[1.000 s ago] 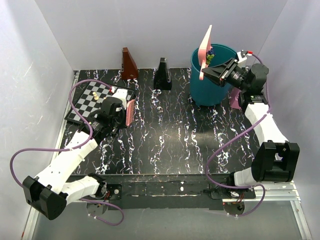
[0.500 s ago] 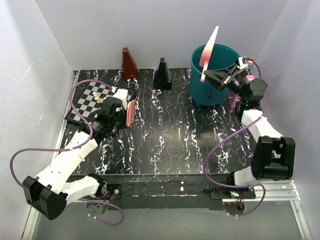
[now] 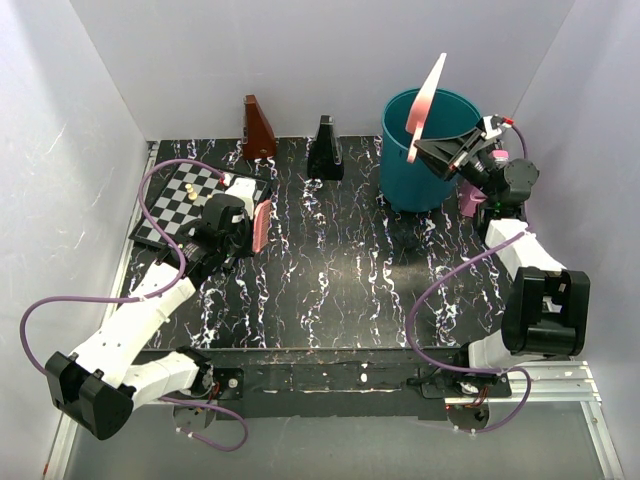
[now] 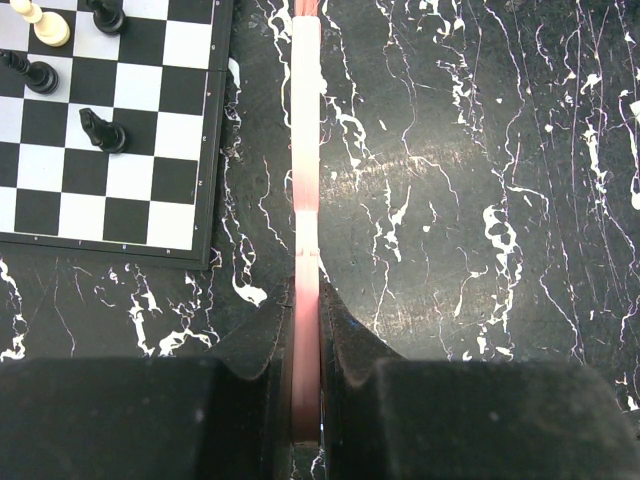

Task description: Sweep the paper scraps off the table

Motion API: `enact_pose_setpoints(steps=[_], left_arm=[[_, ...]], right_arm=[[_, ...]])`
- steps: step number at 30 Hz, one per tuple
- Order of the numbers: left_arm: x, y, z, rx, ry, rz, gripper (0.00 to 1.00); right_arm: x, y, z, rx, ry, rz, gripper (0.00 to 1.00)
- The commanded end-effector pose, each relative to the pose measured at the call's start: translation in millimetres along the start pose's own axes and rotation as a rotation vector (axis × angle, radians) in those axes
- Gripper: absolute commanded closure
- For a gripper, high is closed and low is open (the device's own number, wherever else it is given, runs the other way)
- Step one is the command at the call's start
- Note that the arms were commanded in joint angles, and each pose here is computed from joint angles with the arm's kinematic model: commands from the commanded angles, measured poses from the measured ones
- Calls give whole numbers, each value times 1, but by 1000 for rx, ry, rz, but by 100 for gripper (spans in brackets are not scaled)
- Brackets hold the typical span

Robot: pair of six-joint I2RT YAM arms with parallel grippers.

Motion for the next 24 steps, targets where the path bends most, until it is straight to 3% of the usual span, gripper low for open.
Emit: enact_pose_setpoints(steps=[1, 8, 12, 16, 19, 24], left_arm=[[-3, 1, -1, 15, -3, -20, 100], [-2, -2, -7, 63, -12, 5, 100], [0, -8, -20, 178, -15, 45, 100], [-3, -6, -54, 436, 108, 153, 100], [-13, -5, -82, 606, 231, 170, 100], [-31, -9, -135, 753, 261, 183, 100]], right_arm=[[4, 2, 22, 12, 137, 66, 99], [33, 17, 61, 236, 449, 219, 99], [63, 39, 60, 384, 538, 307, 99], [84, 73, 44, 546, 564, 296, 99], [98, 93, 35, 639, 564, 282, 99], [116, 125, 27, 795, 545, 177, 99]])
Point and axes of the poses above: each gripper's point midway between its finger pads, its own y axis back along the fingers, its own z axis along the line the jaws close on, x = y × z, the point moved 8 cm from there along y, back along the fingers, and after that the axes turned 6 degrees about y, right-handed, at the moved point
